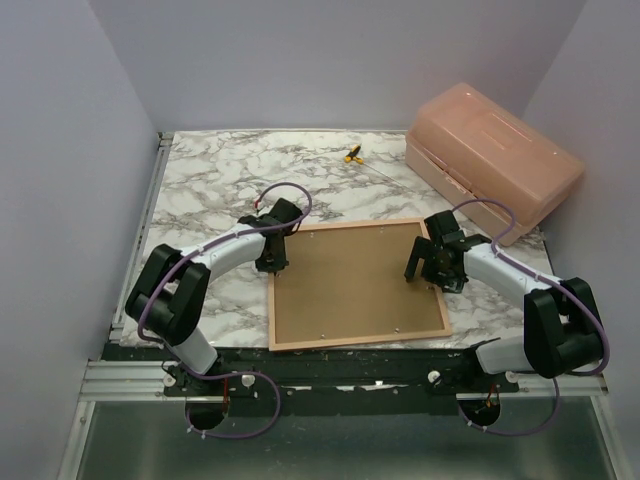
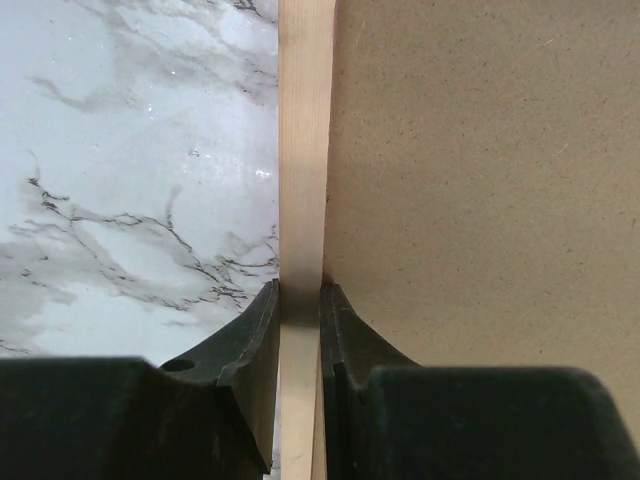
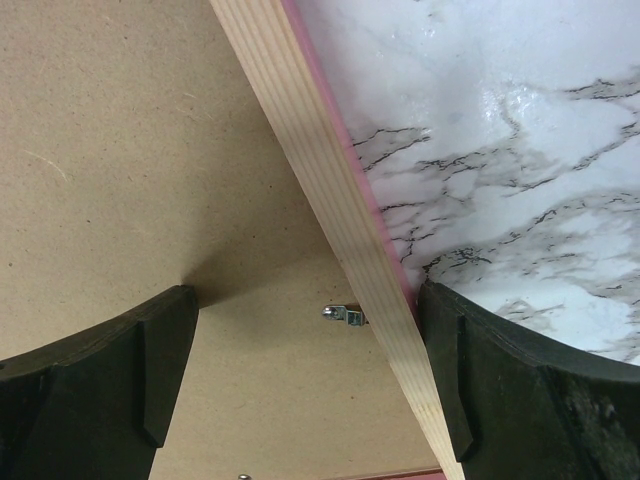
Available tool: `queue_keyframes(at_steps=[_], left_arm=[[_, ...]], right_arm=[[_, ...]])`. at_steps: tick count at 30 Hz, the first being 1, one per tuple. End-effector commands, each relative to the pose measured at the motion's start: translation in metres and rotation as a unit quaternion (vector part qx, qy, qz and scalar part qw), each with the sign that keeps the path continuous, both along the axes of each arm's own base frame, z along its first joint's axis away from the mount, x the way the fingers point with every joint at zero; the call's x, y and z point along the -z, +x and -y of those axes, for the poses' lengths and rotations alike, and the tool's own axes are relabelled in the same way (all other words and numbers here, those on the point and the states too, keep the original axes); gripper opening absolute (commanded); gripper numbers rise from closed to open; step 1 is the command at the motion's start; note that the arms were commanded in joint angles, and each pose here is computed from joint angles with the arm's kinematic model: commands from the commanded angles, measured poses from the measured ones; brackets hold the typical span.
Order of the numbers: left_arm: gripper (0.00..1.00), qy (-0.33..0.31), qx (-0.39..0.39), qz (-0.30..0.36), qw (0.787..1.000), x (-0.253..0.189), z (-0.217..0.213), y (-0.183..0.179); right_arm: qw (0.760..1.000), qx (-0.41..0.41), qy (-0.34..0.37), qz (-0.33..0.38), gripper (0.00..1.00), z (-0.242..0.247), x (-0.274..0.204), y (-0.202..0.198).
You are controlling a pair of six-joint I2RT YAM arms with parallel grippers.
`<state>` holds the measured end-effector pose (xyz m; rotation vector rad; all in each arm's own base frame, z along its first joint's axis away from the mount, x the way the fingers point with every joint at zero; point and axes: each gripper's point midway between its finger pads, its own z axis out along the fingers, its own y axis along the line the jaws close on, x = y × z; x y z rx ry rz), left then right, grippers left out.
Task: Put the photo into the frame
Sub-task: Install the photo frame at the center of the board.
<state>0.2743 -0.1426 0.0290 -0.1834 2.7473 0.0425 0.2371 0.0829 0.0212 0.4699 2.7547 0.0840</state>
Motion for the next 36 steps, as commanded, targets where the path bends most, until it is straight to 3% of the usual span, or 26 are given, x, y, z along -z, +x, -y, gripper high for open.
queue_keyframes(at_steps=[1,4,6,9,13,21,28,36], left_arm=[[0.00,0.000,0.025,-0.045,0.999,0.017,0.014,-0.020],[0.00,-0.015,0.032,-0.038,0.999,0.011,0.021,-0.017],[0.16,-0.026,0.033,-0.033,0.999,0.002,0.025,-0.015],[0.48,-0.043,0.030,-0.017,0.998,-0.015,0.028,-0.012],[0.67,-0.063,0.028,-0.004,0.998,-0.030,0.028,-0.013],[0.69,-0.091,0.019,-0.040,0.995,-0.011,0.020,-0.053],[0.69,-0.036,0.001,-0.058,0.998,0.007,-0.010,-0.076],[0.68,-0.096,0.027,-0.075,0.992,0.017,0.018,-0.069]], right_arm=[[0.999,-0.001,0.041,-0.004,0.99,-0.016,-0.001,-0.003],[0.999,-0.001,0.042,-0.004,0.99,-0.016,-0.001,-0.004],[0.999,0.000,0.043,-0.003,0.99,-0.015,-0.001,-0.005],[0.999,0.001,0.043,-0.005,0.99,-0.015,0.000,-0.007],[0.999,0.002,0.045,-0.005,0.99,-0.015,0.000,-0.010],[0.997,0.006,0.074,-0.004,0.99,-0.022,-0.004,-0.017],[0.995,0.002,0.104,-0.011,0.99,-0.032,0.001,-0.023],[0.990,-0.005,0.137,-0.015,0.99,-0.045,0.002,-0.019]])
